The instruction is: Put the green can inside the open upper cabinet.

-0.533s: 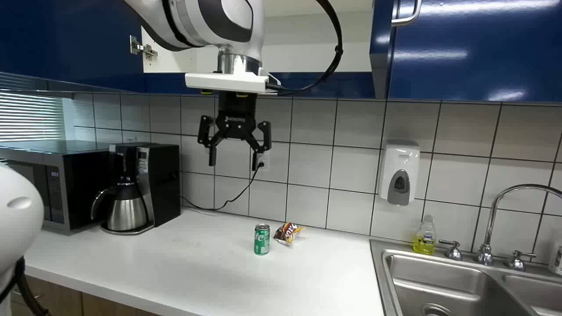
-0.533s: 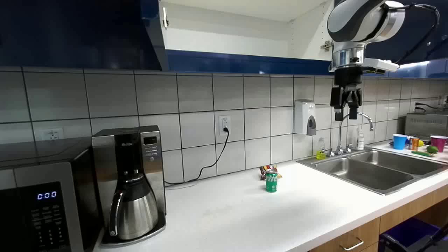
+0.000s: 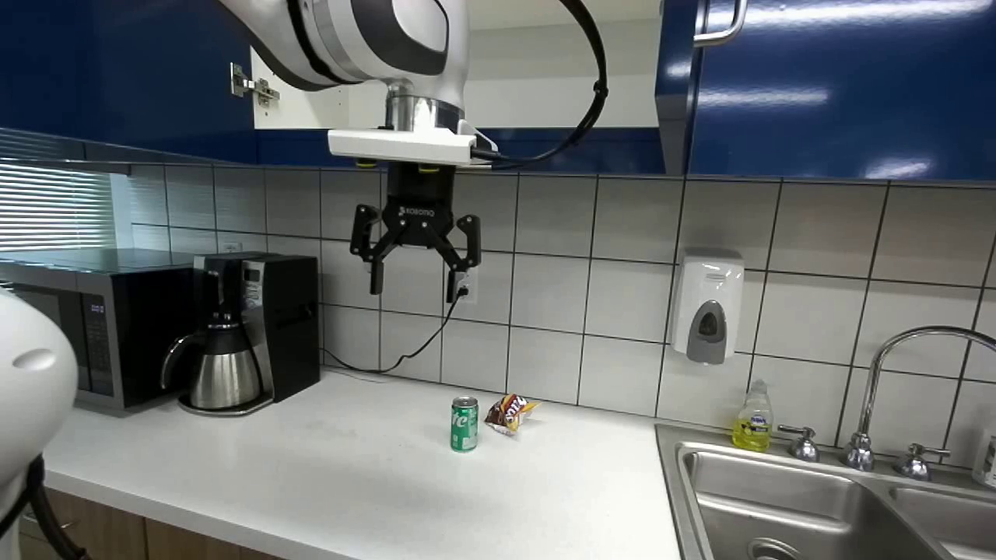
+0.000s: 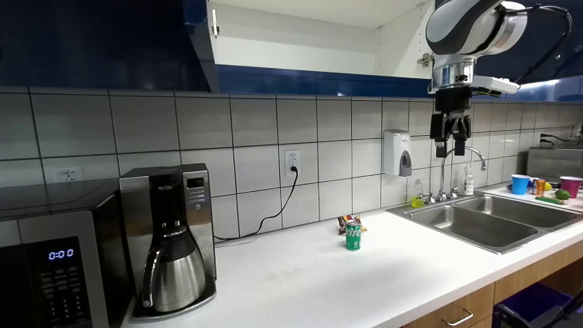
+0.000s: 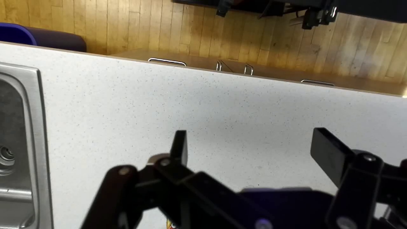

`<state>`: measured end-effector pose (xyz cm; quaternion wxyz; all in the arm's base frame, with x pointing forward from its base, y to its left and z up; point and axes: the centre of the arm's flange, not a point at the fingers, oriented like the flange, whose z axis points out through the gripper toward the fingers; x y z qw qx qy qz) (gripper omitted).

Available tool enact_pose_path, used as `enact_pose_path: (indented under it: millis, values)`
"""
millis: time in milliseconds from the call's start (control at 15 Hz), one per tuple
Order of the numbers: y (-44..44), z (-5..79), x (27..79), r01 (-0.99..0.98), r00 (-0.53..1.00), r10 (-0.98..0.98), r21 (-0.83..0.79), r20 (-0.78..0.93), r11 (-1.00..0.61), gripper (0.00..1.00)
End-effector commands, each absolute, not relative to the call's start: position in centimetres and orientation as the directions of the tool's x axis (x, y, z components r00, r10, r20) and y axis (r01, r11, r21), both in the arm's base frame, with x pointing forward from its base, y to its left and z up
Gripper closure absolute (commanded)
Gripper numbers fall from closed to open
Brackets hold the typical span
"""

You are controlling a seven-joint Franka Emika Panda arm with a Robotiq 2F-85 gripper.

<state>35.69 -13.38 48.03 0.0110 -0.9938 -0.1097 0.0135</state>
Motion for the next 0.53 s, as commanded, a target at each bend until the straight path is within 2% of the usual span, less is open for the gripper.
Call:
enact_pose_path:
  millis: [0, 467]
  values:
    - [-13.4, 48.0, 35.7, 0.218, 0.976, 0.218, -0.025, -0.024, -0.976, 0.0]
    - [-13.9, 46.8, 36.6, 0.208, 0.978, 0.209, -0.014, -0.029, -0.978, 0.0]
